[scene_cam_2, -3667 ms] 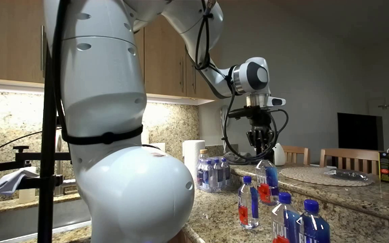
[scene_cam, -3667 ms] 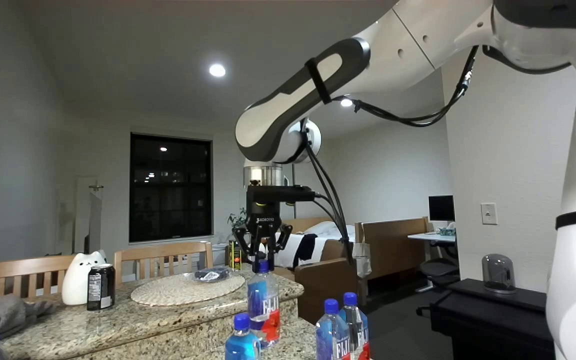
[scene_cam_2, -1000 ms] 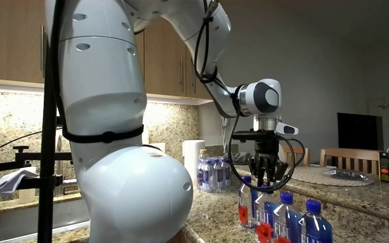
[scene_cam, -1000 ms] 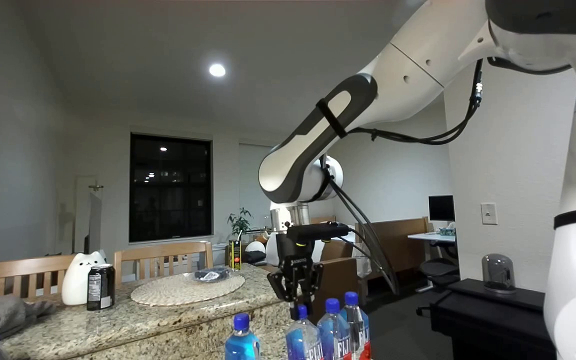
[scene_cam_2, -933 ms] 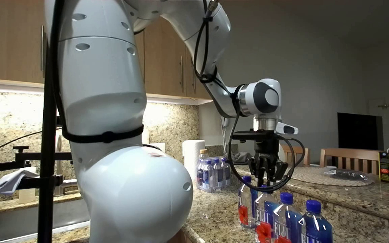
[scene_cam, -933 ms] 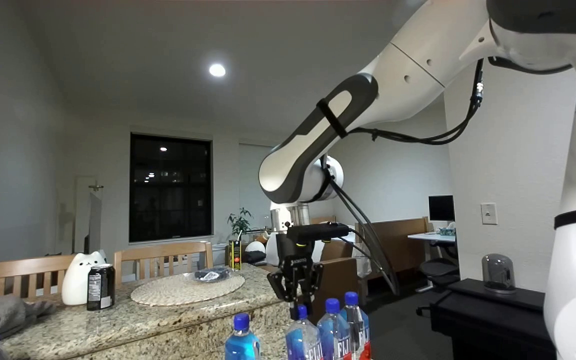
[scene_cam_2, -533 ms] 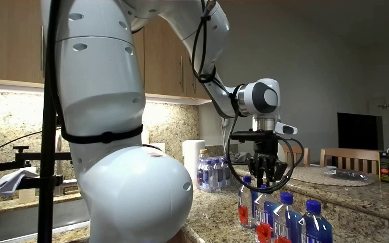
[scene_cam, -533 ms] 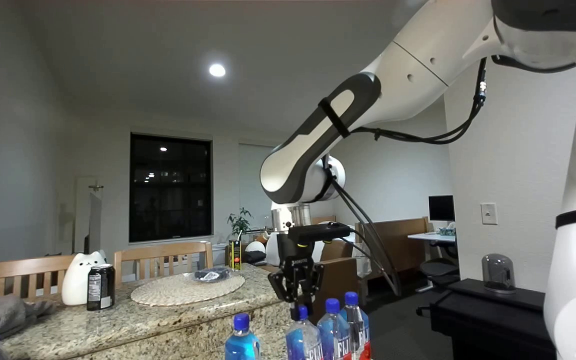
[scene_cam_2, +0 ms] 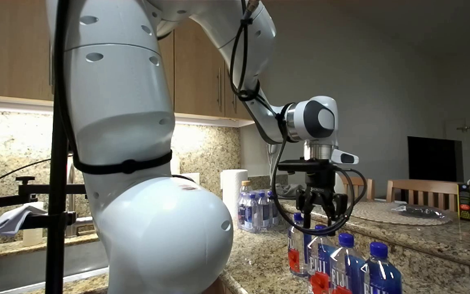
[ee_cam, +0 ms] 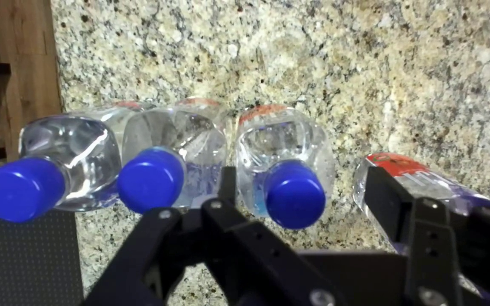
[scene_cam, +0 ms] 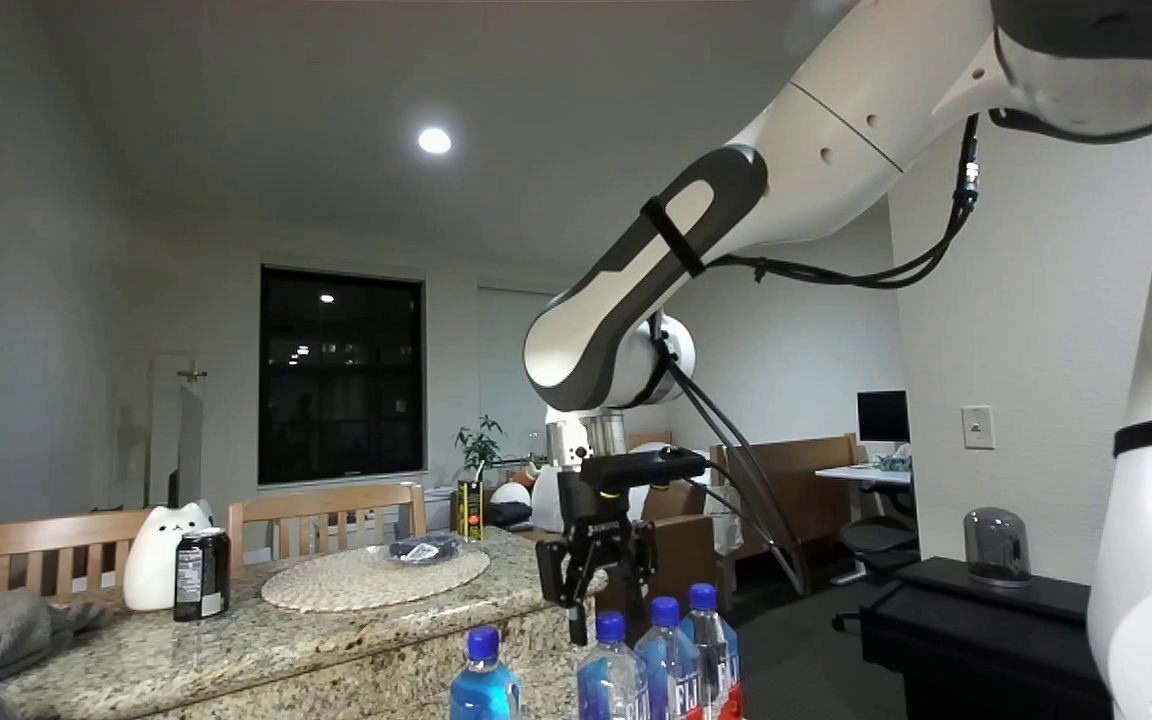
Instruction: Put the bottles in a straight line
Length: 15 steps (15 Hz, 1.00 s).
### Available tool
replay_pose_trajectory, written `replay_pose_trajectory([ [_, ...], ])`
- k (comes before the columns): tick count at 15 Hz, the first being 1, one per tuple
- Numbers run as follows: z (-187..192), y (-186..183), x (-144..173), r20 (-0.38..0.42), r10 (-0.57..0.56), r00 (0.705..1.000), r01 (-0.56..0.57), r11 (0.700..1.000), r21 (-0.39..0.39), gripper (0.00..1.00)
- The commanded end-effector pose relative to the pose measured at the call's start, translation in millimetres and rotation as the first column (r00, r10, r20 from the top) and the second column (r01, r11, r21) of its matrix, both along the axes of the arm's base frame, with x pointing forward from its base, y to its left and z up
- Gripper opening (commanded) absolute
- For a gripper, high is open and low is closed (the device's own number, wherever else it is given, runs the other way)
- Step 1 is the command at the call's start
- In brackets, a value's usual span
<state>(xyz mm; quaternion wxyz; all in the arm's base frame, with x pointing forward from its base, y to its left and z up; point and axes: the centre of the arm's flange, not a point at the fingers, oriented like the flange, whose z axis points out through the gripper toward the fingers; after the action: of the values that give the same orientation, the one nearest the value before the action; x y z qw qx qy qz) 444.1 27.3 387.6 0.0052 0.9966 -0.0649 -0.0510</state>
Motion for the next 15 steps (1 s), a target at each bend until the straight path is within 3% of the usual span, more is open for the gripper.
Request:
replay_pose_trajectory([
  [1, 6, -1, -4, 0.038, -0.007, 0.999, 0.007, 1.0, -0.008, 1.0],
  [4, 20, 6, 7, 0.085, 0.011, 0.996, -0.012, 1.0, 0.011, 1.0],
  [8, 46, 20, 26, 0.204, 0.003, 0.979, -0.012, 0.999, 0.044, 1.0],
  [12, 62, 39, 37, 0.209, 0.071, 0.975, -0.096, 0.989, 0.114, 1.0],
  [15, 70, 55, 39, 0.223, 0.064, 0.973, -0.095, 0.986, 0.134, 1.0],
])
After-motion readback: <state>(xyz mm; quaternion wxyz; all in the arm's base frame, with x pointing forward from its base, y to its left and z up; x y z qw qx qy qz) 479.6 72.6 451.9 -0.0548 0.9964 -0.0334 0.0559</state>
